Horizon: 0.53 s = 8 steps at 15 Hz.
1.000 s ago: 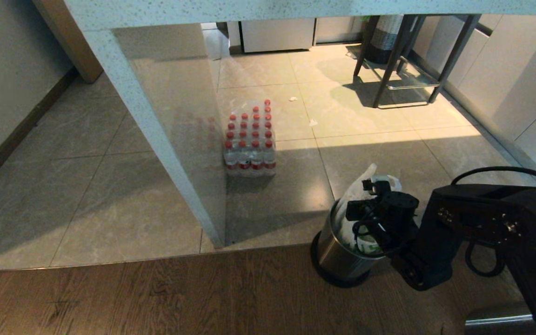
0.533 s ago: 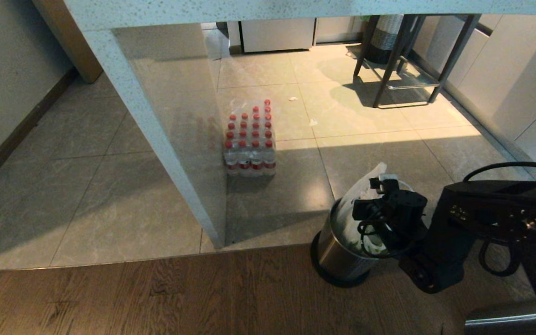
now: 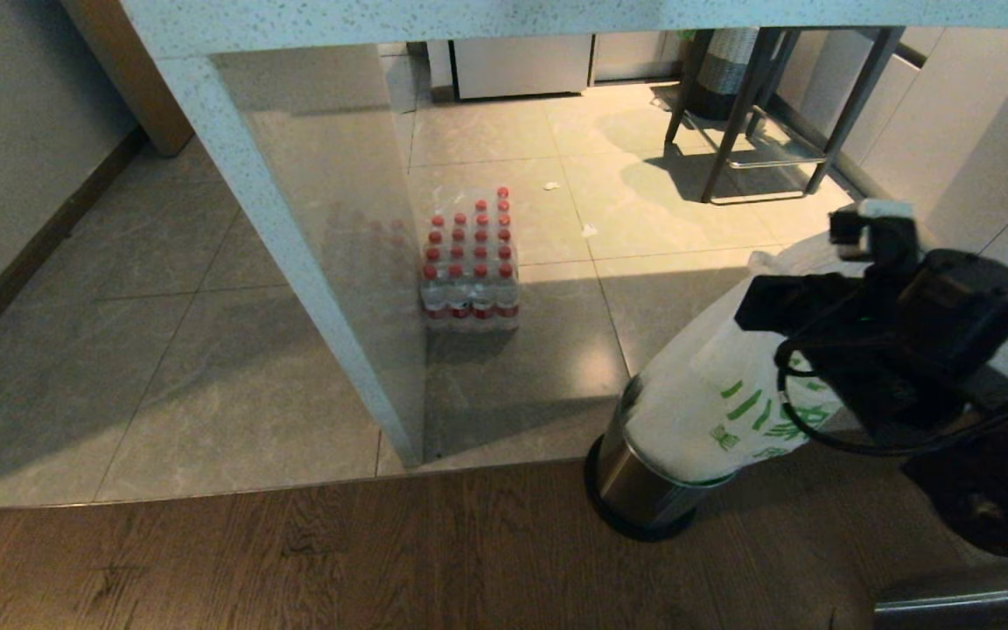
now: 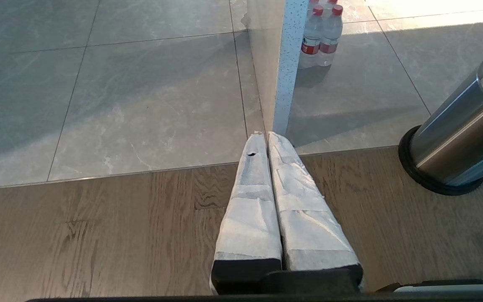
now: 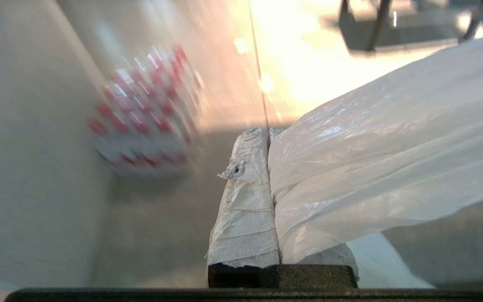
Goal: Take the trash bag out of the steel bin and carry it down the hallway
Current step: Pick up the trash bag, then put the trash bag at the door
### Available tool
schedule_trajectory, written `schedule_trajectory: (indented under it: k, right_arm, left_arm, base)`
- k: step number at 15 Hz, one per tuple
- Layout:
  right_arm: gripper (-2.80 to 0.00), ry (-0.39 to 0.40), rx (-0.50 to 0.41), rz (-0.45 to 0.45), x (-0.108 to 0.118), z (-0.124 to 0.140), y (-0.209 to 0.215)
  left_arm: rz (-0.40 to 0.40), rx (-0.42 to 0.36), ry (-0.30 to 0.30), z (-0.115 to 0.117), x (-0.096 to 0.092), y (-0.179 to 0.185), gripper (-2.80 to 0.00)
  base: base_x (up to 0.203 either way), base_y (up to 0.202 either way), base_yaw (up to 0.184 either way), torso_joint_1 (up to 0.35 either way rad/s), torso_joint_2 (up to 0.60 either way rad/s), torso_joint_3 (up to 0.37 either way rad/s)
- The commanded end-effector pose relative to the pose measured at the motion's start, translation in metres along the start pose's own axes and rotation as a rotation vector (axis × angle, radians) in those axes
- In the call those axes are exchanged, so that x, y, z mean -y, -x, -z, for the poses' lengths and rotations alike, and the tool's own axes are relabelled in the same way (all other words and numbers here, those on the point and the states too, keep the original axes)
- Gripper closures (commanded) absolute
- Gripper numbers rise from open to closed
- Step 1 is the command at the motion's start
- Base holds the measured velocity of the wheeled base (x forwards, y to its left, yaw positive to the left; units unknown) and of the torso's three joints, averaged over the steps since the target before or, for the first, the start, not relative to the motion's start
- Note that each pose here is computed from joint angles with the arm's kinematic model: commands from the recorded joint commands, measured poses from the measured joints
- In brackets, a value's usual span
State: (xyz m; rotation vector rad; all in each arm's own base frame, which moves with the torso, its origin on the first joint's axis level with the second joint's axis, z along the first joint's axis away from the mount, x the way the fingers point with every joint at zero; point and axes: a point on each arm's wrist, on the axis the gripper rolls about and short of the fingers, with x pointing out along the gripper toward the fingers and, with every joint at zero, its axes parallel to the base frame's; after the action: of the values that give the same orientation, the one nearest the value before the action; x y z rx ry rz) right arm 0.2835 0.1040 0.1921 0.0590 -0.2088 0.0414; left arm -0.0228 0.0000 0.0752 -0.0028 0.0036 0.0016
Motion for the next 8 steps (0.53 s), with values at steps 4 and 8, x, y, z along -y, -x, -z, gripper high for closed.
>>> schedule_trajectory:
  k: [4,8]
  right_arm:
    - [0.0,-0.063,0.194,-0.045,0.028,-0.119,0.105]
    - [0.0,-0.053,0.22,-0.017,0.053,-0.123,0.157]
  left_arm:
    - [0.0,-0.001,0.0,0.0,0.0,0.0,0.0]
    - [0.0,-0.001,0.0,0.0,0.0,0.0,0.0]
  base:
    - [0.0,0.0,0.0,0.0,0.0,0.0]
    - [0.0,0.0,0.0,0.0,0.0,0.0]
